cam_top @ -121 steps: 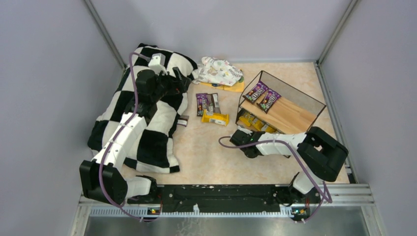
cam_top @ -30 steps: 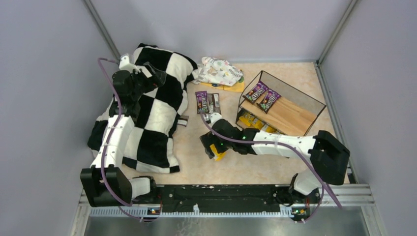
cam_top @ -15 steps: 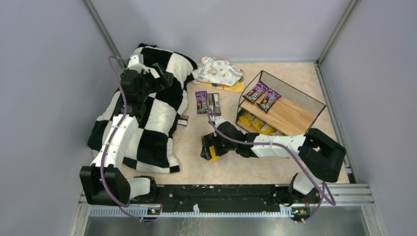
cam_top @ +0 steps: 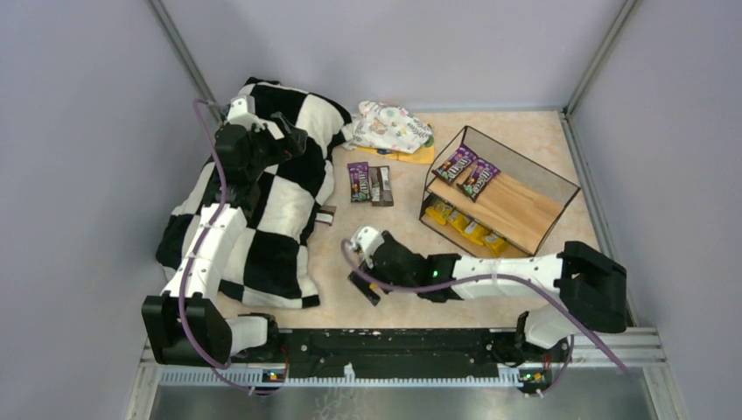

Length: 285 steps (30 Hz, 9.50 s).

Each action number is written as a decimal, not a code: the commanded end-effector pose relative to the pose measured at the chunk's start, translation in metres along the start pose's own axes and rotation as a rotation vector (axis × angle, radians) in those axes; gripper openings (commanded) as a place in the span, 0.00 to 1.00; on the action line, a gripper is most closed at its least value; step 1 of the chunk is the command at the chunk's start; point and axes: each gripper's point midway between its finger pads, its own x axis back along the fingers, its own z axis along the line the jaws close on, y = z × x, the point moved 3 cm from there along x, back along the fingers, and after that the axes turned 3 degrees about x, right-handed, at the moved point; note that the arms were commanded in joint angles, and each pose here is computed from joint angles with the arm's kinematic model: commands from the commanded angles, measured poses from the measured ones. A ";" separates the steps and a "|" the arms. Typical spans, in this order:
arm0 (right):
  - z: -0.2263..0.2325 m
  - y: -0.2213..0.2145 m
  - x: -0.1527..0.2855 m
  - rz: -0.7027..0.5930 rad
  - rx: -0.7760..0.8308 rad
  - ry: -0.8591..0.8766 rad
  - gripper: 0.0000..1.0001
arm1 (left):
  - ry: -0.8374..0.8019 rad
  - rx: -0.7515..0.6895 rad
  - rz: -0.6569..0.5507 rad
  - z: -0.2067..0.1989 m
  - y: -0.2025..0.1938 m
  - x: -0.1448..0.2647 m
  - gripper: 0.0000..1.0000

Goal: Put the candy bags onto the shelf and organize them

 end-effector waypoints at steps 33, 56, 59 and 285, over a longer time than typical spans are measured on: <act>-0.008 -0.039 -0.060 -0.014 1.518 -0.244 0.55 | -0.030 -0.018 -0.069 -0.011 0.023 0.002 0.98; -0.025 0.033 0.079 -0.073 0.758 -0.134 0.00 | -0.086 0.038 -0.042 -0.012 0.021 0.001 0.98; -0.033 0.030 0.100 -0.065 0.719 -0.156 0.00 | -0.089 0.038 -0.036 -0.013 0.019 0.000 0.98; -0.098 0.009 0.137 -0.172 0.596 -0.113 0.73 | -0.135 0.062 0.068 -0.021 -0.007 -0.018 0.98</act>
